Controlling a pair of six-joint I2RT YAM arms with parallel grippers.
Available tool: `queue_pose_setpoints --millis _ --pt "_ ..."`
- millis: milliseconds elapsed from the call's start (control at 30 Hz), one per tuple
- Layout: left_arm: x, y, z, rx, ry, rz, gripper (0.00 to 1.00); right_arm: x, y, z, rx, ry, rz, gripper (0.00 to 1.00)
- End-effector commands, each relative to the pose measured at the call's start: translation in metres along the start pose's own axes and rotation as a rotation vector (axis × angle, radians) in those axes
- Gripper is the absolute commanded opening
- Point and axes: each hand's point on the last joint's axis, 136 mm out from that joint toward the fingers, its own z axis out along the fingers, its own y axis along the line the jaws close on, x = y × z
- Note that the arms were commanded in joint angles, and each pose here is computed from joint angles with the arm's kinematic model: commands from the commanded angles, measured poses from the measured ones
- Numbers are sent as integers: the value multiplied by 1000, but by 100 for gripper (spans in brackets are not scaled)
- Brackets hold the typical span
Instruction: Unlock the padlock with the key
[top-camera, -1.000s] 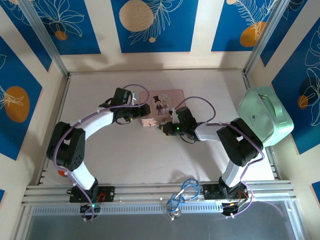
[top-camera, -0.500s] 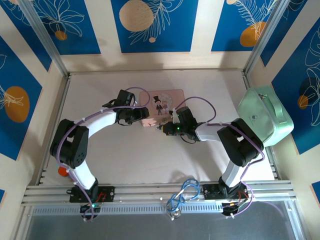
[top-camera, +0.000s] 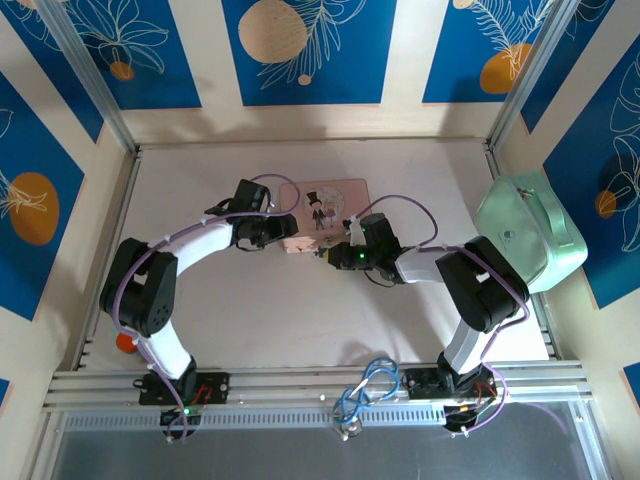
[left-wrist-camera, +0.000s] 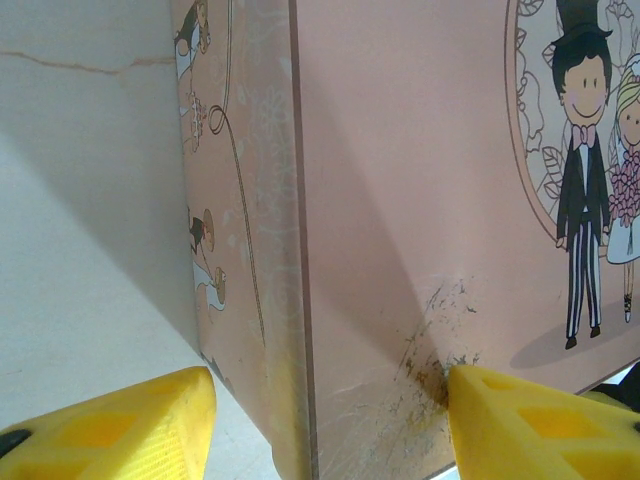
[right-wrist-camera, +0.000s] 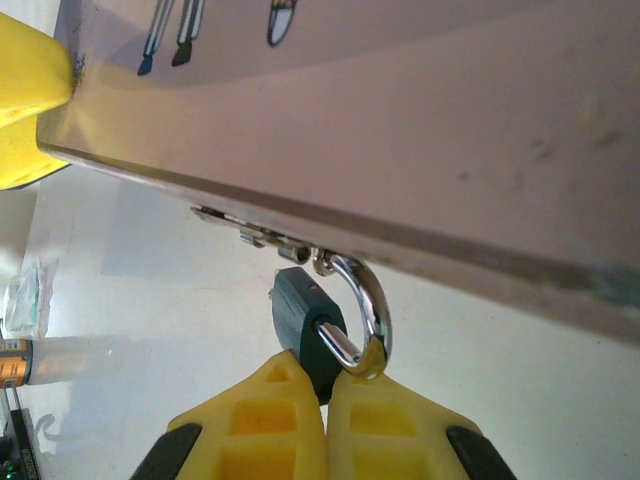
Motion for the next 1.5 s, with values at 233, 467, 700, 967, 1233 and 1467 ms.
queue_pose_setpoints --millis 233,467,700,967,1233,1467 --pt "10 26 8 -95 38 -13 59 16 -21 2 52 66 101 0" --pt "11 28 9 -99 50 -2 58 19 -19 4 62 86 93 0" --pt "11 30 6 -100 47 -5 57 19 -18 5 71 94 94 0" --pt "9 31 3 -98 46 -3 56 20 -19 4 75 92 96 0" --pt "11 31 3 -88 49 -2 55 19 -20 4 81 91 99 0" --pt "10 31 2 -84 53 3 54 20 -20 4 82 93 100 0"
